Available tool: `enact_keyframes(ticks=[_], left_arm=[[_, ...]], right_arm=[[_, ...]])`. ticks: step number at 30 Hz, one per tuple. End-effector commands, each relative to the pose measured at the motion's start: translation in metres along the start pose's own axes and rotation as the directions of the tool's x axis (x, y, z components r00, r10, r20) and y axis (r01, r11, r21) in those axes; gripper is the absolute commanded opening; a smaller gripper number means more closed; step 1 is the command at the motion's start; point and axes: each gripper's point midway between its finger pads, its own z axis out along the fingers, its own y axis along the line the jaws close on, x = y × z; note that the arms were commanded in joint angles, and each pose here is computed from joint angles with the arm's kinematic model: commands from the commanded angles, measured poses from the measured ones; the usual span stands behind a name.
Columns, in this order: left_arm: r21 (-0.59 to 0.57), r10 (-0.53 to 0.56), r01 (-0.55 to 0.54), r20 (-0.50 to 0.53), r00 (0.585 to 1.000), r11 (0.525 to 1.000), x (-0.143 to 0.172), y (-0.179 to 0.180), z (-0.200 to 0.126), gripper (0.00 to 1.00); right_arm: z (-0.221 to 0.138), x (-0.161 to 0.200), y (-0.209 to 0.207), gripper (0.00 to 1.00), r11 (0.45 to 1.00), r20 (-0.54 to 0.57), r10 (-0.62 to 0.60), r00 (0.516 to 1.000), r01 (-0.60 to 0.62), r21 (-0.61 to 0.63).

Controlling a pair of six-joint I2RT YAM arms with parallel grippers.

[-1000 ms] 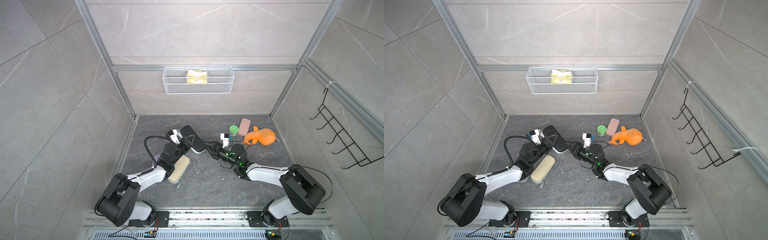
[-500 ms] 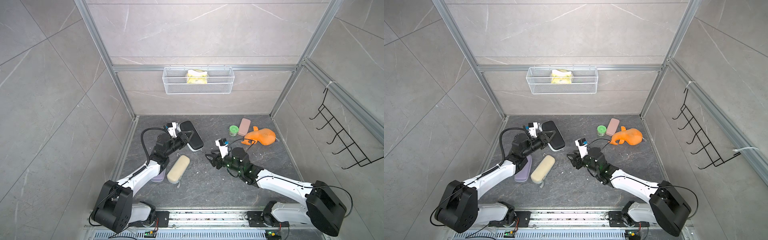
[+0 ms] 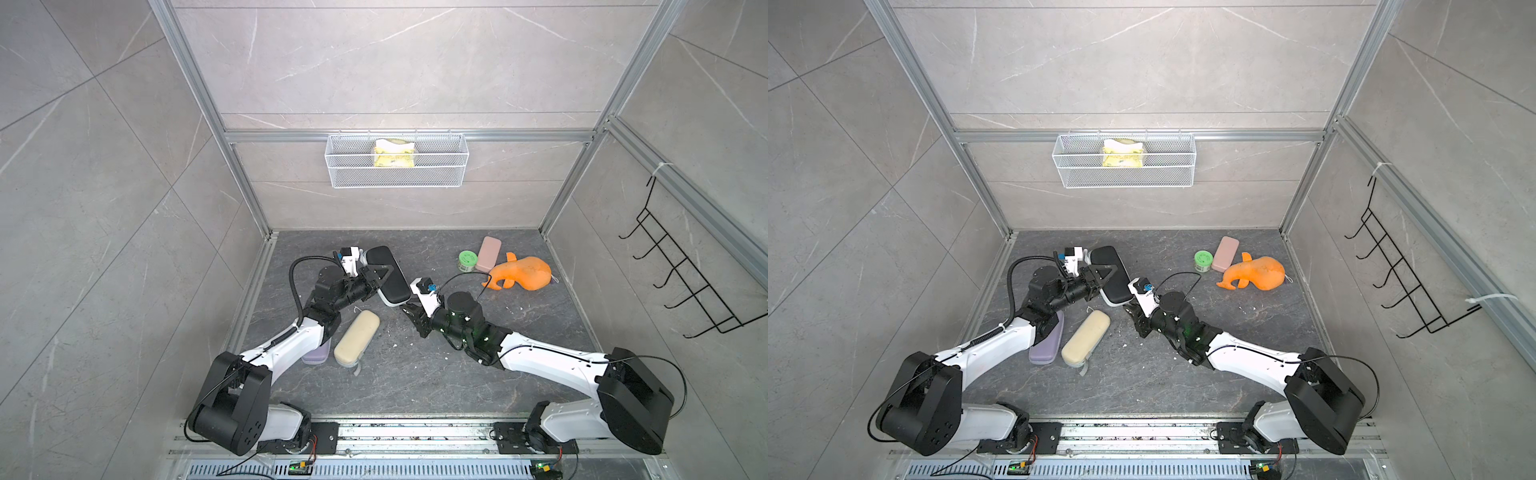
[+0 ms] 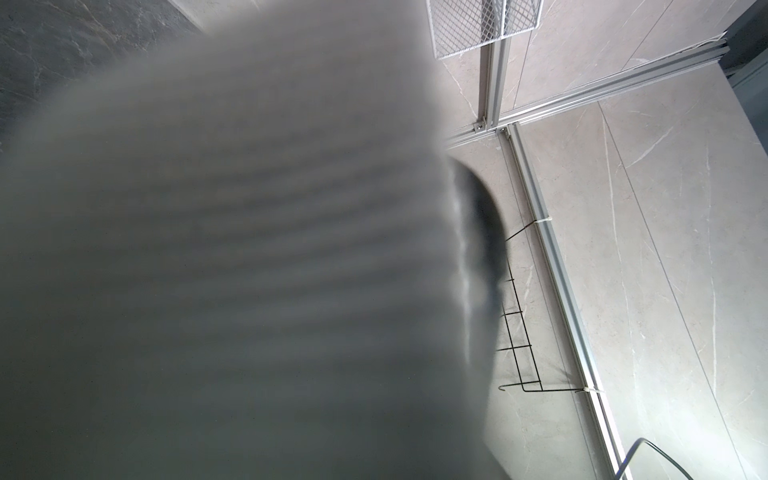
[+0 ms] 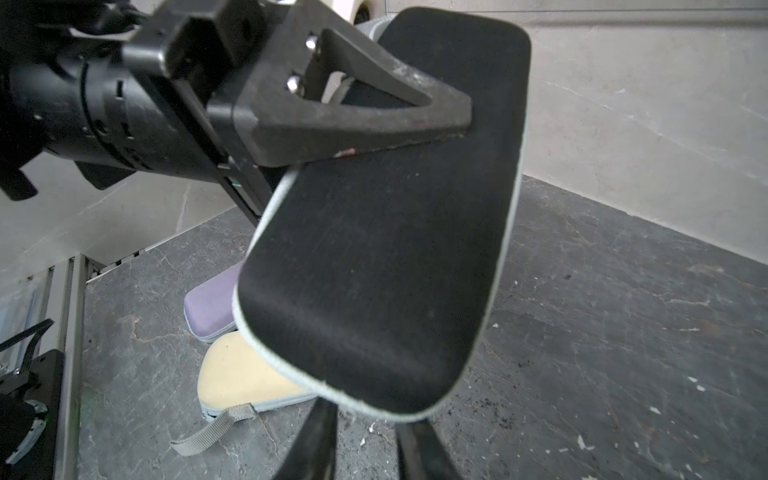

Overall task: Put umbrellas into zippered umbrella sleeves
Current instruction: Zip the zipper on the umbrella sleeve.

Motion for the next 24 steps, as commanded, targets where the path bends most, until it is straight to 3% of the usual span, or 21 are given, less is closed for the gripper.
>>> enact_keyframes(ticks=[1,6,11,19,24], left_arm=[[0.156,0.074,-0.077,0.027,0.997,0.985,-0.011,-0.050,-0.003,0.16],[0.156,0.072,-0.074,0.017,0.997,0.985,-0.007,-0.047,-0.004,0.16],[0.161,0.061,-0.057,-0.014,0.998,0.985,-0.007,-0.049,-0.010,0.16],[0.169,0.056,-0.013,-0.253,0.966,0.985,0.032,-0.039,-0.014,0.13],[0.194,0.060,0.007,-0.334,0.941,0.981,0.048,-0.034,-0.008,0.31]], right_arm=[[0.003,-0.024,-0.002,0.16,1.000,0.061,-0.003,0.998,0.001,0.024],[-0.001,-0.024,-0.005,0.01,0.999,0.061,0.006,0.998,-0.009,0.043],[-0.003,-0.005,-0.027,0.00,0.988,-0.001,-0.066,0.998,0.066,0.143],[-0.005,-0.028,-0.066,0.00,0.960,-0.009,-0.176,0.984,0.174,0.220],[-0.003,-0.051,-0.039,0.00,0.978,0.052,-0.194,0.980,0.189,0.091]])
